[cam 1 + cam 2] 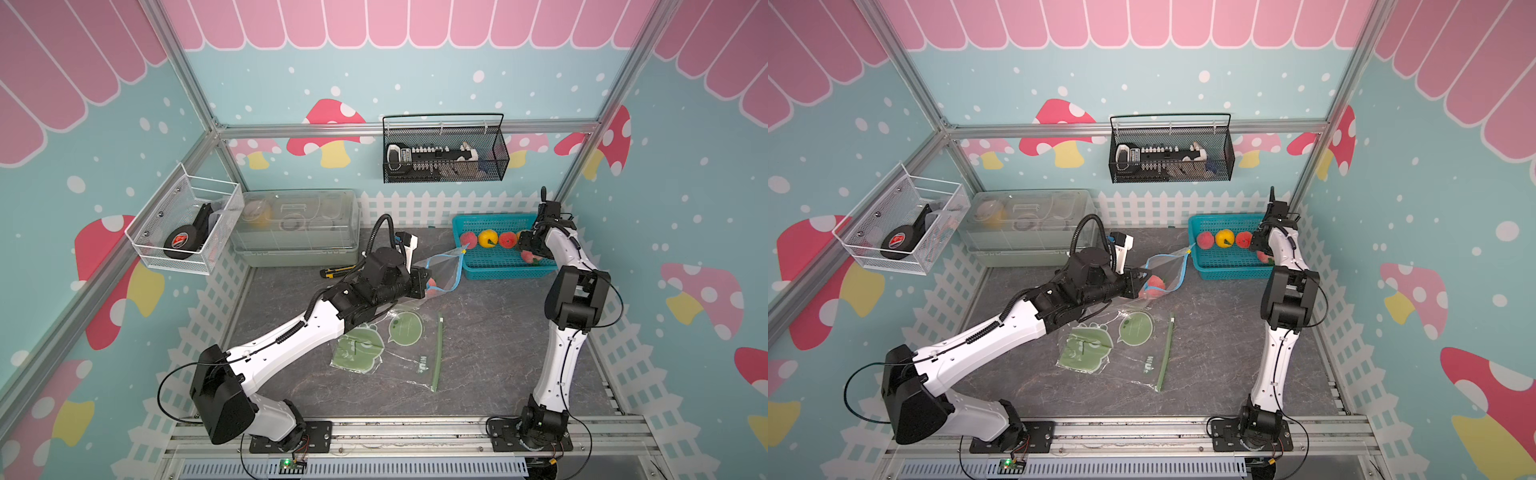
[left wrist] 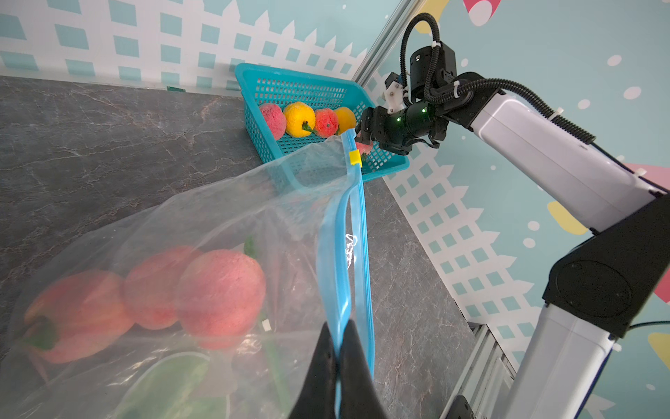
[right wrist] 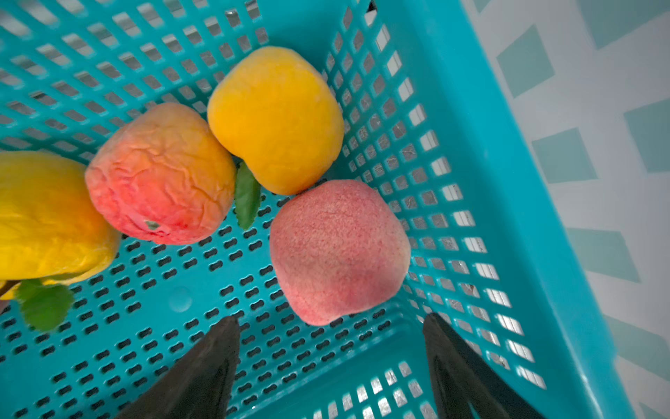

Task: Place the peach in a zip-top bag and seal the zipper
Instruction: Pick up the peach from the basket.

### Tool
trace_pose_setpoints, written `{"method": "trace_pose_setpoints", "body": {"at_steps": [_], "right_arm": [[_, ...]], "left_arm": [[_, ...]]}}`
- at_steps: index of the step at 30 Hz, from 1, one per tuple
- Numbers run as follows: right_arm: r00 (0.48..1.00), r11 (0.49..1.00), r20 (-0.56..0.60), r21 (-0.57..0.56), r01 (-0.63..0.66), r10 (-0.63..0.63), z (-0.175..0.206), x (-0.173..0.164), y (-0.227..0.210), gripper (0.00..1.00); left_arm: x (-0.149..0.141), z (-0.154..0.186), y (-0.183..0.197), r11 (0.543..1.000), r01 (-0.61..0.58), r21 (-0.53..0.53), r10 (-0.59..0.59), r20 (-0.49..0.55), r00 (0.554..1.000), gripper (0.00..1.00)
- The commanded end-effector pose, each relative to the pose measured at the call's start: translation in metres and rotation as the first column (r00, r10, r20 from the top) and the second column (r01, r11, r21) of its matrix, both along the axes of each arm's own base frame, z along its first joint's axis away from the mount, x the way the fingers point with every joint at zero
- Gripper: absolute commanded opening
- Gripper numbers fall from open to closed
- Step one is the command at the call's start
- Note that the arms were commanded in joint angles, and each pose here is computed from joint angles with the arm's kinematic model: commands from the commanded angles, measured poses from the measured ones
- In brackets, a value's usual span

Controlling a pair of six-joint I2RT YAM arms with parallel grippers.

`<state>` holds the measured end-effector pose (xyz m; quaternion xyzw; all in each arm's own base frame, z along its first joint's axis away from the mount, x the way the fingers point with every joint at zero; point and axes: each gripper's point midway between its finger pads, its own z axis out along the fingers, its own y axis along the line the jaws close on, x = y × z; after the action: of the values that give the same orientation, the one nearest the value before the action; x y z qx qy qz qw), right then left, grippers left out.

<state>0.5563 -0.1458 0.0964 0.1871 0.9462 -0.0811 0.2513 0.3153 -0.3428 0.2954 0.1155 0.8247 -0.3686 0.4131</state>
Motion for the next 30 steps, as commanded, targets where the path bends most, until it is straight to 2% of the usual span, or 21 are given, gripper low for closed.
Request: {"method": "trace_pose_setpoints", "body": {"at_steps": [1, 15, 22, 26, 30], "right_arm": [[0.999, 1.000, -0.029, 0.013, 0.023, -0.022, -0.009, -0.001, -0.003, 0.81], [0.997, 0.996, -0.031, 0.048, 0.079, -0.077, -0.033, 0.017, -0.013, 0.81], [0.996, 0.993, -0.026, 0.082, 0.084, -0.082, -0.040, 0.020, -0.012, 0.75], [0.998, 0.992, -0.017, 0.111, 0.064, -0.063, -0.040, 0.023, -0.009, 0.63], [0.999, 0.991, 0.002, 0.127, 0.051, -0.052, -0.027, 0.022, -0.005, 0.62]], "left_arm": [[0.007, 0.006, -0.002, 1.000, -0.005, -0.017, 0.005, 0.013, 1.000, 0.00], [0.006, 0.007, 0.003, 1.000, -0.017, -0.017, 0.017, 0.018, 1.000, 0.00], [0.006, 0.007, 0.005, 1.000, -0.019, -0.018, 0.020, 0.018, 1.000, 0.00], [0.006, 0.007, 0.006, 1.000, -0.022, -0.017, 0.022, 0.019, 1.000, 0.00], [0.005, 0.008, 0.007, 1.000, -0.021, -0.018, 0.022, 0.020, 1.000, 0.00]]}}
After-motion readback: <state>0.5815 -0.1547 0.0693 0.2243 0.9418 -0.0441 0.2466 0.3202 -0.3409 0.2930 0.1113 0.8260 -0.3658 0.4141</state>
